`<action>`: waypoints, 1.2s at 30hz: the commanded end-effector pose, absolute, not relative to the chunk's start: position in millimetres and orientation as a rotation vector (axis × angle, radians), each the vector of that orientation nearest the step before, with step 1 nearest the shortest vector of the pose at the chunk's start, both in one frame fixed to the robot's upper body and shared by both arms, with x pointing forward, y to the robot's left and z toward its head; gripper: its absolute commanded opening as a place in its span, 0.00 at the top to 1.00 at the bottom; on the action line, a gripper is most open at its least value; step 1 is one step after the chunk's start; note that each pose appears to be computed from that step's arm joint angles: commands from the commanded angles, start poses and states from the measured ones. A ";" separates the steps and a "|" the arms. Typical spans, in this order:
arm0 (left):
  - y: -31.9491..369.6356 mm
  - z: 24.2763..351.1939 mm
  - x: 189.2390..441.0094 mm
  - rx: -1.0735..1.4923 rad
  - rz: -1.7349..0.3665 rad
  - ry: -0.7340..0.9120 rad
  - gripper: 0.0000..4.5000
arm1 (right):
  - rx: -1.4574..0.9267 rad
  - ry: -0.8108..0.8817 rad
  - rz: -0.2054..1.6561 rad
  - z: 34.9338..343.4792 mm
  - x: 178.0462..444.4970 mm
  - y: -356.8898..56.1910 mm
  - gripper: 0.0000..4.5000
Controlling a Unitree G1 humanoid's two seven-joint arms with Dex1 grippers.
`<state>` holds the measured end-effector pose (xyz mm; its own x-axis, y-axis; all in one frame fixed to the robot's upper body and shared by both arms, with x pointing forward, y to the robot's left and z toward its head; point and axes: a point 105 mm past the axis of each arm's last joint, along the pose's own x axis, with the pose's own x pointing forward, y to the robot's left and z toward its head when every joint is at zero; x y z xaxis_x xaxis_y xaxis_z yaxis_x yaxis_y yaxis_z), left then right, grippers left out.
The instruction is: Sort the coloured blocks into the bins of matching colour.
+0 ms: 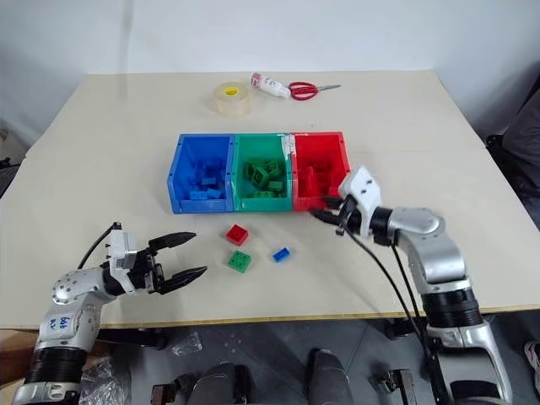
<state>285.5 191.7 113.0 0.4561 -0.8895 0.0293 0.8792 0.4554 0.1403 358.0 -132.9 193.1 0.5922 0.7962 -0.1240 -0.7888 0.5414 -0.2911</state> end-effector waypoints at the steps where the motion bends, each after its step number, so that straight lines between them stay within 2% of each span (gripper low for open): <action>1: 188.5 118.6 289.5 0.123 -1.113 -0.135 0.00 | -0.360 -0.149 0.833 232.3 380.0 -142.9 0.80; 6: 183.6 120.0 295.6 0.125 -1.131 -0.148 0.00 | -0.400 -0.154 0.736 240.2 411.9 -147.0 0.80; 7: 182.9 120.4 296.6 0.126 -1.133 -0.151 0.00 | -0.404 -0.152 0.728 240.2 415.9 -146.7 0.64; 11: 182.3 121.6 297.9 0.130 -1.142 -0.156 0.00 | -0.413 -0.167 0.745 241.9 418.2 -142.9 0.35; 15: 183.3 121.6 298.0 0.131 -1.146 -0.154 0.00 | -0.424 -0.158 0.762 238.7 411.3 -148.2 0.03; 19: 182.1 120.6 297.5 0.128 -1.160 -0.149 0.00 | -0.443 -0.128 0.812 231.3 394.1 -156.7 0.01; 25: 181.8 120.3 299.6 0.129 -1.174 -0.142 0.00 | -0.431 -0.011 1.014 207.5 332.3 -172.2 0.01; 31: 190.0 118.8 298.1 0.134 -1.178 -0.130 0.00 | -0.474 0.121 1.014 189.3 282.0 -218.4 0.01; 36: 196.5 122.5 291.3 0.096 -1.212 -0.154 0.00 | -0.491 0.205 0.998 183.3 256.8 -242.2 0.01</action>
